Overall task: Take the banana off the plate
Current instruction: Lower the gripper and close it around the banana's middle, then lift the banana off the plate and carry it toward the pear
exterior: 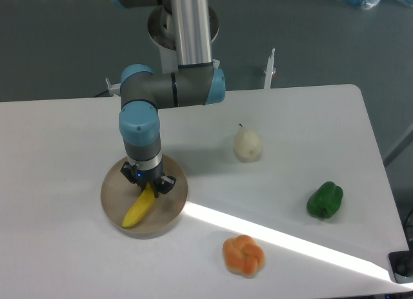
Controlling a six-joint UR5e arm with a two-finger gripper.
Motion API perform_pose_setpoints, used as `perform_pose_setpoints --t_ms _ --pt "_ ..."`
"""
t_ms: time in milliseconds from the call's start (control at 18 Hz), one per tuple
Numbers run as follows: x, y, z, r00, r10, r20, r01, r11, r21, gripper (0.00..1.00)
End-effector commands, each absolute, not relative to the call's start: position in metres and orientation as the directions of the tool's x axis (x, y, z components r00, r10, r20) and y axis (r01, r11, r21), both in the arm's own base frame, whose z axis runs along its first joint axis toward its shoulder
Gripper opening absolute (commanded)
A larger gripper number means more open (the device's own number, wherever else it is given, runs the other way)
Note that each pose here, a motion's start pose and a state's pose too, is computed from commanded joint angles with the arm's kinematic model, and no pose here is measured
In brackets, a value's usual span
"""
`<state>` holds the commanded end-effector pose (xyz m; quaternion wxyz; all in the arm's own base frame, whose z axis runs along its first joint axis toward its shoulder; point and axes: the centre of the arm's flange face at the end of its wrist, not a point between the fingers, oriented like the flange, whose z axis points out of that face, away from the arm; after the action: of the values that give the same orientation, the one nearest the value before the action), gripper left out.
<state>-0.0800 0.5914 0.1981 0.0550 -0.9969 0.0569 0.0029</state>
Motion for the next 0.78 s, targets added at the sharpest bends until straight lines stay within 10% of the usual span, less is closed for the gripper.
perform_pose_setpoints --t_ms 778 --pt "-0.277 0.531 0.310 0.956 -0.250 -0.153 -0.272 -0.952 -0.143 0.29"
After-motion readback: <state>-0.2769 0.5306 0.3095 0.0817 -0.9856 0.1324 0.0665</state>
